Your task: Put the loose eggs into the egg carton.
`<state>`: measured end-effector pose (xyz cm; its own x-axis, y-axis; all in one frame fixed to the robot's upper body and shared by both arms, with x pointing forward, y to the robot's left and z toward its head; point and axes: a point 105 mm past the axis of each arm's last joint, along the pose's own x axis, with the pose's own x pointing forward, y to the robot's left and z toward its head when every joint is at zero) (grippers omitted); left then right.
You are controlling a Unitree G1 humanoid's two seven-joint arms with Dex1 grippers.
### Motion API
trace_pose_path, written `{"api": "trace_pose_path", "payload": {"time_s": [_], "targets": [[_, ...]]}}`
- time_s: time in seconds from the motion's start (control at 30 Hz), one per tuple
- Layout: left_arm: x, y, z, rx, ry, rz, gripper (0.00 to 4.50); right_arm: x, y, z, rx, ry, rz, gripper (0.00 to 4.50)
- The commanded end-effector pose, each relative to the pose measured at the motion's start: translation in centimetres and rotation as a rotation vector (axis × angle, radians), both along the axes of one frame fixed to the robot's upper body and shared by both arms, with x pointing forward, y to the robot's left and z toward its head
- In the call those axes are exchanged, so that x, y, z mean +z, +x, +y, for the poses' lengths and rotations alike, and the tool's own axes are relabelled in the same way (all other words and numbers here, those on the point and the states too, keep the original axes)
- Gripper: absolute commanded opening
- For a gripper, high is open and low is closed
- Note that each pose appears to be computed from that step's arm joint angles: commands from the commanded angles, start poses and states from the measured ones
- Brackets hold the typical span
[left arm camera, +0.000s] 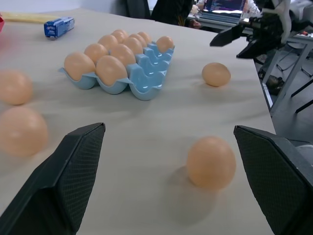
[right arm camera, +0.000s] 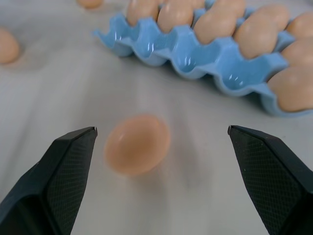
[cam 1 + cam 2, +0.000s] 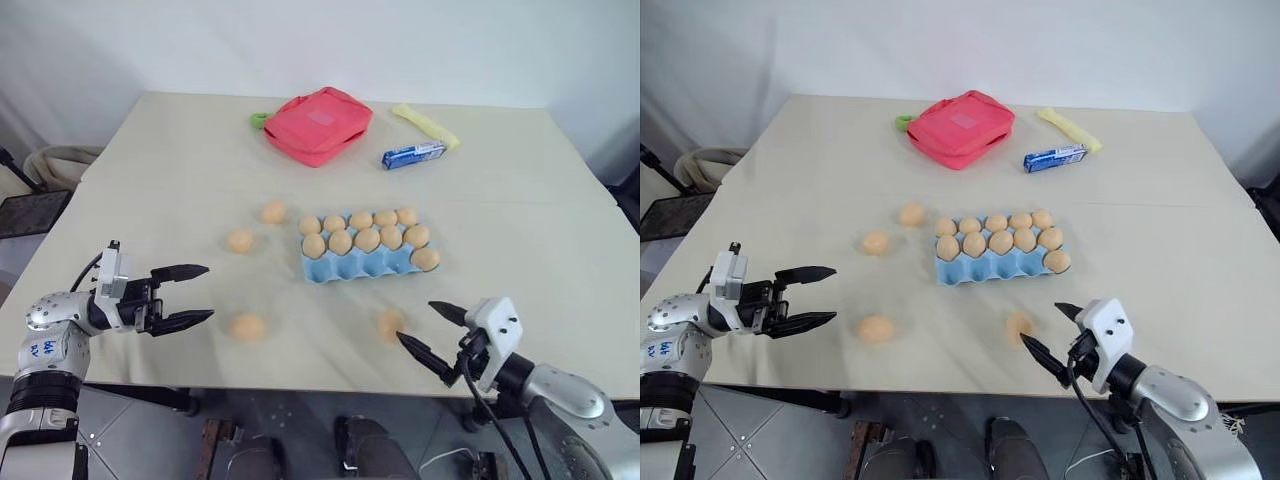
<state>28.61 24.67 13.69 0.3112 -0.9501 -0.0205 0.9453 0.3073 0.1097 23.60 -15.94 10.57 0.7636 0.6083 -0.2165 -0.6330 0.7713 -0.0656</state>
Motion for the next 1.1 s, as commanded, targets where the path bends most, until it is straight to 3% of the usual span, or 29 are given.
{"api": "trace_pose_path", "payload": {"time_s": [0.03,0.33,0.7,0.8,0.97,1.1], "targets": [[0.6,-1.3,-0.5,-0.131,0.009,-0.032,4.49,0.4,0.4,1.0,0.023,0.017,-0.04,4.5],[0.5,-1.3,-0.8,-0.138,0.001,-0.031,4.49,-0.5,2.1,2.8,0.061,-0.005,-0.041,4.5],[0.4,-1.3,-1.0,-0.139,-0.003,-0.04,4.49,-1.6,2.2,2.5,0.066,-0.047,0.016,4.5],[0.4,-1.3,-1.1,-0.139,-0.007,-0.046,4.5,-1.8,2.2,2.3,0.063,-0.062,0.022,3.87],[0.3,-1.1,-1.3,-0.138,-0.009,-0.05,4.5,-1.3,2.2,2.1,0.064,-0.07,0.004,2.2],[0.3,-0.9,-1.4,-0.139,-0.013,-0.052,4.5,0.4,2.5,2.1,0.078,-0.07,-0.053,1.71]]}}
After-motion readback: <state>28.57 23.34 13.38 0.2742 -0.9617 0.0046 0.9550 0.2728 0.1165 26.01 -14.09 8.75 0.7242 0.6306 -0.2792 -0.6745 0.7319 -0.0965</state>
